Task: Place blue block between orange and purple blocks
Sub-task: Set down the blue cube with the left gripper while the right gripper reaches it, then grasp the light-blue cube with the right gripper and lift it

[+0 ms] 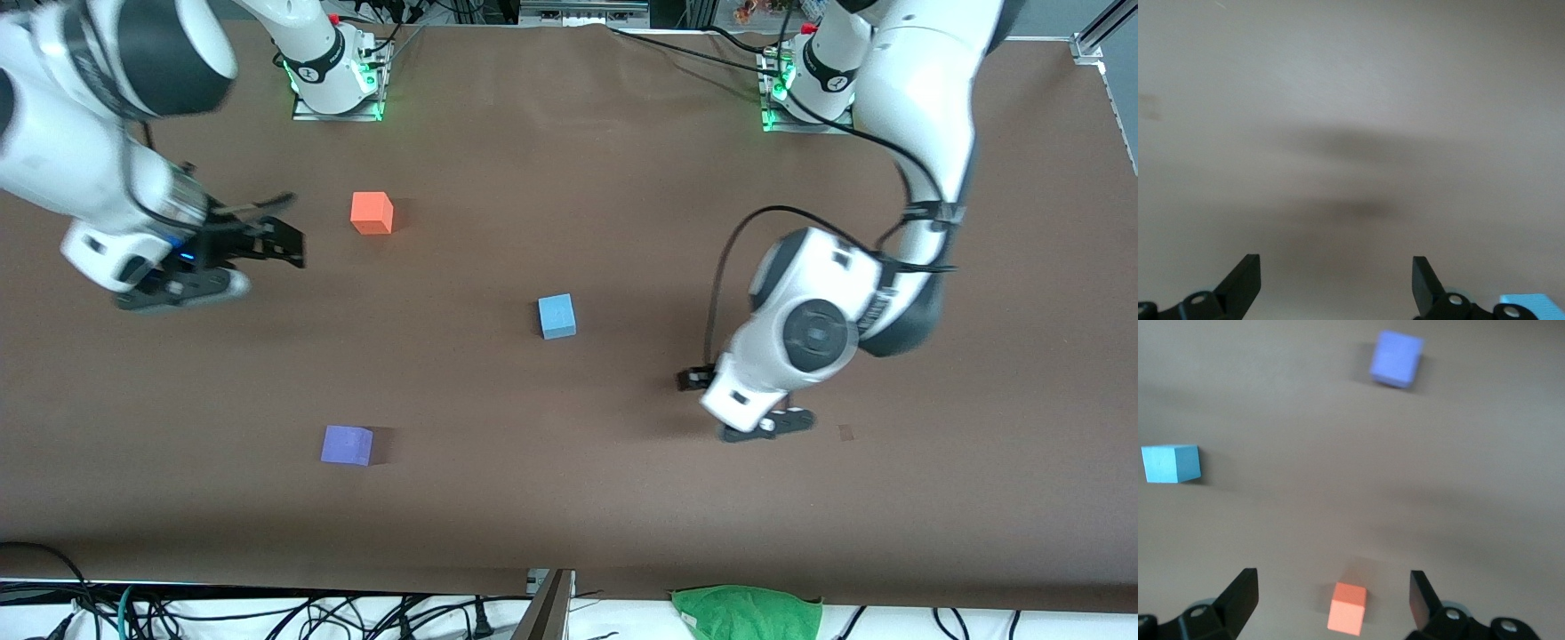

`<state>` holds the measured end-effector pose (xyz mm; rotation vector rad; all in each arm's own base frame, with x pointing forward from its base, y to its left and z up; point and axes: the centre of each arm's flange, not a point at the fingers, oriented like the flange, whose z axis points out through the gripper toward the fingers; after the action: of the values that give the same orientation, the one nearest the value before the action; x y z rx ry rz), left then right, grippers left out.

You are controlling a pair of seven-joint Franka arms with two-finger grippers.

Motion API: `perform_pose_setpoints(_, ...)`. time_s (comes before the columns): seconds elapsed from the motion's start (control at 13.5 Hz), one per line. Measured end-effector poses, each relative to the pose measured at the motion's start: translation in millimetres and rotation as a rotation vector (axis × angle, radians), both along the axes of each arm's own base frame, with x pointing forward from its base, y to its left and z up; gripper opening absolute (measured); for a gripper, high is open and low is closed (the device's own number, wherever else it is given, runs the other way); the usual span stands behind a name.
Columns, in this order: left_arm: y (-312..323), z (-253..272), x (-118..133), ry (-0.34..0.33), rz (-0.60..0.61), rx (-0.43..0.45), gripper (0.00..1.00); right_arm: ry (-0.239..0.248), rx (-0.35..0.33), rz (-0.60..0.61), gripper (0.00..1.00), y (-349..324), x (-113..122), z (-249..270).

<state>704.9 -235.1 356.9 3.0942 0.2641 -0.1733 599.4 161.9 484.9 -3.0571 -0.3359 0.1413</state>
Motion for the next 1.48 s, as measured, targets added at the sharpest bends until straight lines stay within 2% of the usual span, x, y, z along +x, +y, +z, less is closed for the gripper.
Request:
perform_pose_setpoints(0.15, 48.8, 39.9, 6.5, -0.024, -0.027, -0.001, 1.00, 0.021, 0.000, 0.065, 1.00, 51.0, 9.5, -64.5)
perform_pose_setpoints(0.37, 120.4, 111.4, -5.9, -0.058, -0.059, 0.014, 1.00, 0.010, 0.044, 0.115, 1.00, 128.0, 7.7, -141.1)
perform_pose_setpoints(0.52, 164.3, 162.0, -24.0, -0.095, -0.030, 0.035, 1.00, -0.011, 0.064, 0.057, 1.00, 183.1, -6.5, -164.0)
perform_pose_setpoints(0.67, 191.6, 210.3, -51.7, -0.120, -0.003, 0.056, 1.00, -0.061, 0.090, 0.019, 1.00, 236.3, -17.8, -183.2)
perform_pose_setpoints(0.81, 202.4, 241.2, -88.8, -0.087, -0.023, 0.077, 1.00, -0.101, 0.119, 0.012, 1.00, 282.8, -29.4, -212.6)
perform_pose_setpoints(0.96, 200.2, 250.3, -120.2, -0.042, -0.053, 0.084, 1.00, -0.103, 0.122, 0.009, 1.00, 307.9, -41.4, -243.3)
perform_pose_setpoints(1.11, 201.4, 239.9, -138.7, 0.001, -0.057, 0.053, 1.00, -0.093, 0.112, -0.004, 1.00, 316.2, -47.7, -264.3)
perform_pose_setpoints(1.33, 221.2, 222.3, -142.6, 0.040, -0.059, 0.027, 1.00, -0.111, 0.114, 0.014, 1.00, 325.9, -54.4, -277.3)
perform_pose_setpoints(1.4, 224.1, 220.0, -142.3, 0.044, -0.060, 0.025, 1.00, -0.113, 0.113, 0.016, 0.94, 326.9, -55.2, -278.7)
perform_pose_setpoints(1.48, 224.3, 219.8, -142.1, 0.044, -0.061, 0.025, 1.00, -0.115, 0.112, 0.018, 0.94, 326.7, -54.8, -279.0)
